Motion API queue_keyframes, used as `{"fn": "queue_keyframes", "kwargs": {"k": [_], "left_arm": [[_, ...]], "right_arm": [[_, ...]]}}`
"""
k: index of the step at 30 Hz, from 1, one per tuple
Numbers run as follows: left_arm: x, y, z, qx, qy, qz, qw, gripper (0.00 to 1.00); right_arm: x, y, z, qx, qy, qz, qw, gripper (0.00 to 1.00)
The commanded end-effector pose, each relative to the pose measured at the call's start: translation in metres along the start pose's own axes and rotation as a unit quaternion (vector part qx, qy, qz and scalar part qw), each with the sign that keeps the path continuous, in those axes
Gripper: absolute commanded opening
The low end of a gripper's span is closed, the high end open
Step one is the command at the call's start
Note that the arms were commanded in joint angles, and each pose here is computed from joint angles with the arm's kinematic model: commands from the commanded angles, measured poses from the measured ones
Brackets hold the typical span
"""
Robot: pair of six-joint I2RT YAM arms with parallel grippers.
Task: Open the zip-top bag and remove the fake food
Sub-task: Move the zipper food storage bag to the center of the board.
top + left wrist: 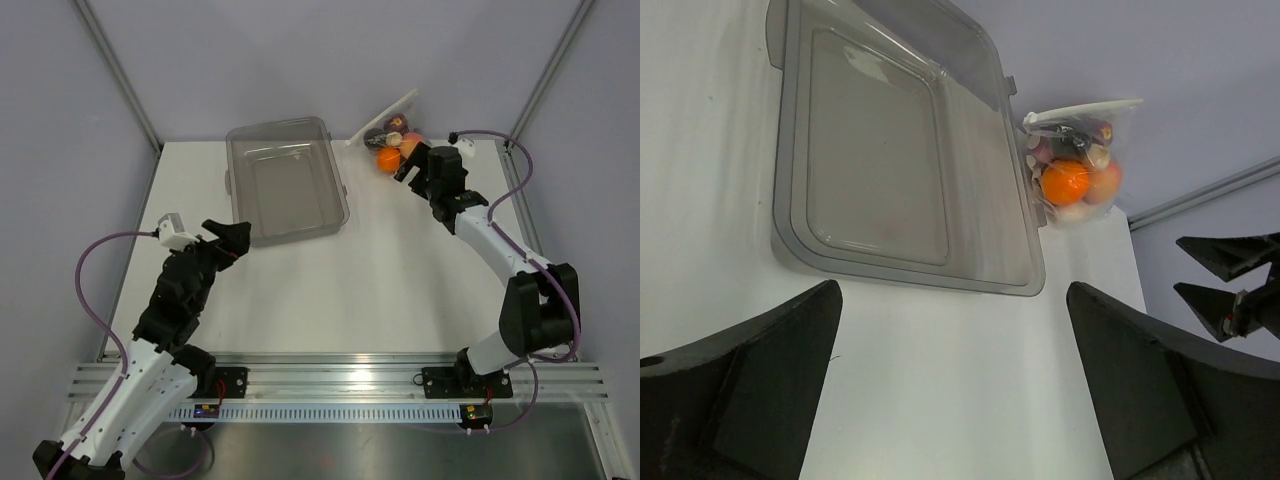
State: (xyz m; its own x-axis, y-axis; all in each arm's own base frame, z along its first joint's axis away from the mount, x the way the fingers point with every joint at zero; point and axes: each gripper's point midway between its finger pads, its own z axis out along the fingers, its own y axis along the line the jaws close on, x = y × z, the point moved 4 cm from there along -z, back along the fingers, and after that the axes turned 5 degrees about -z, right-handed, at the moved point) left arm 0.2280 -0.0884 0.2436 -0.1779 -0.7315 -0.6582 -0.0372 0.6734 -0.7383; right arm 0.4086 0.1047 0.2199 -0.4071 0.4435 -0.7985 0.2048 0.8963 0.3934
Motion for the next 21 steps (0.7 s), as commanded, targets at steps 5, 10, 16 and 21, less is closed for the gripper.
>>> {"fn": "queue_keyframes", "kwargs": {"k": [5, 10, 16, 21], "left_arm": [[-0.012, -0.012, -0.003, 0.036, -0.032, -0.014, 0.999, 0.99], [-0.012, -0.011, -0.004, 0.038, -0.037, -0.022, 0.998, 0.99], [-0.011, -0.009, -0.003, 0.034, -0.036, -0.02, 0.999, 0.99], [-0.011, -0.008, -0.004, 0.034, -0.037, -0.018, 0.999, 0.99]], "right_arm": [[-0.065, 0.035, 0.043, -0.046, -0.113, -0.056, 0.991, 1.0], [-0.072, 0.032, 0.085, -0.017, -0.13, -0.081, 0.988, 1.0], [-0.088, 0.036, 0.132, 0.013, -0.135, -0.115, 0.984, 0.97], [-0.087, 0.029, 0.17, 0.002, -0.134, -0.115, 0.984, 0.91]]}}
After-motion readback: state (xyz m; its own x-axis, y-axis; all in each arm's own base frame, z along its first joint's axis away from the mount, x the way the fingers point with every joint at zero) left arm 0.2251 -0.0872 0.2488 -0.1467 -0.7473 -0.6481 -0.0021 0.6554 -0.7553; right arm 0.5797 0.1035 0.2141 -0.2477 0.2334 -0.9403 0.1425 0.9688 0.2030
